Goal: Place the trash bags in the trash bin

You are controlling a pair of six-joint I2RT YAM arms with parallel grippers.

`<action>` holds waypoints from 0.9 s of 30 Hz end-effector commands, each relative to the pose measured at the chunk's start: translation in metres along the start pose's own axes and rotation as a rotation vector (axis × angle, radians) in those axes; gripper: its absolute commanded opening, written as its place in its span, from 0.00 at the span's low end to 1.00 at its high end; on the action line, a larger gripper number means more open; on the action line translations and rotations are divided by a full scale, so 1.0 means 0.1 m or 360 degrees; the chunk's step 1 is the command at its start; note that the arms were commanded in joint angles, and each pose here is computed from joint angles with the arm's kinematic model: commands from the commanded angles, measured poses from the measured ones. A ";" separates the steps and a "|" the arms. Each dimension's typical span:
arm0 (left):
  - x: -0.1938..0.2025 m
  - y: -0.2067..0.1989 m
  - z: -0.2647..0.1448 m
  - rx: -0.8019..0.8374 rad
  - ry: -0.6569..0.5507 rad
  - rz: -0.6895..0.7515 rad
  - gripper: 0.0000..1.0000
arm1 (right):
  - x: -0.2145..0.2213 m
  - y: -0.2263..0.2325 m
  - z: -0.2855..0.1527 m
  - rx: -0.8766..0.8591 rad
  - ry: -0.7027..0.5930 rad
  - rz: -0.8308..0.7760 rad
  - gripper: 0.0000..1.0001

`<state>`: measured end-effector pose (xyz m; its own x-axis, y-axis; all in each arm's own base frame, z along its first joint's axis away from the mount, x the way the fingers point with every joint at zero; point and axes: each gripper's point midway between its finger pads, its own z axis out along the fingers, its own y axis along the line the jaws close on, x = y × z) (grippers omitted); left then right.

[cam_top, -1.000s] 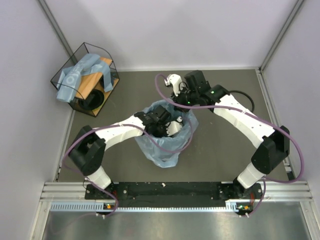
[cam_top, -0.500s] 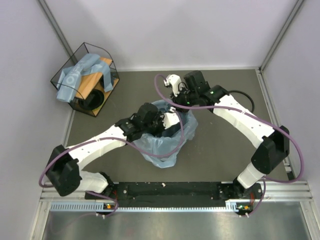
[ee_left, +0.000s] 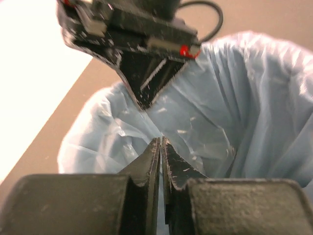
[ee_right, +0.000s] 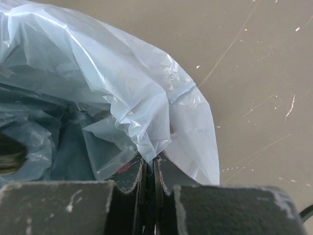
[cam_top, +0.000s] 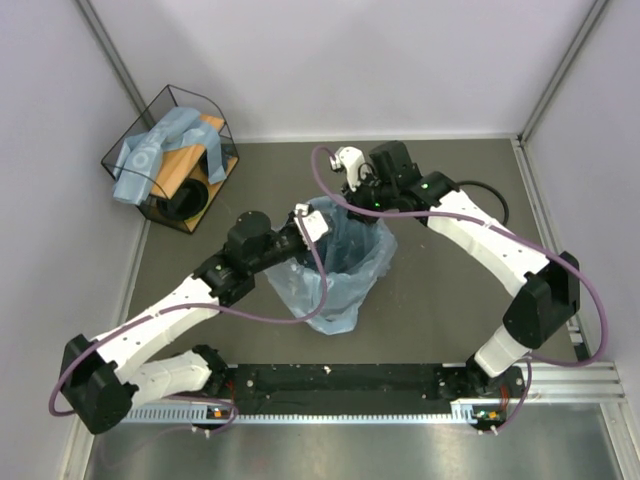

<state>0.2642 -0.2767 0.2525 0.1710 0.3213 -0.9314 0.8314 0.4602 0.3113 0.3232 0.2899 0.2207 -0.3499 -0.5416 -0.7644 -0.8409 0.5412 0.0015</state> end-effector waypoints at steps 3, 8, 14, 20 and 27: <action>-0.80 0.20 -0.23 -0.0083 -0.0366 -0.0023 0.12 | -0.13 -0.21 -0.20 0.0202 -0.0086 0.0027 0.00; -0.93 0.44 -0.51 -0.0183 -0.0359 -0.0205 0.15 | -0.04 -0.32 -0.31 0.0359 -0.0066 0.0095 0.00; -0.77 0.69 -0.75 -0.0296 -0.0233 -0.0366 0.17 | 0.14 -0.31 -0.41 0.0421 0.0014 0.0249 0.00; -0.46 0.83 -0.82 -0.0379 -0.0053 -0.0493 0.23 | 0.09 -0.21 -0.50 0.0370 -0.0014 0.0293 0.50; -0.46 0.93 -0.98 -0.0318 0.0051 -0.0614 0.39 | -0.44 -0.36 -1.12 0.0283 -0.0335 0.0346 0.80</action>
<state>0.2901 -0.1738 0.3142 -0.1367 0.1496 -0.9793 0.6838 0.7295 0.0160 0.3160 0.2431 0.2350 -0.5137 -0.4341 -0.7400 -0.6676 0.7441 0.0269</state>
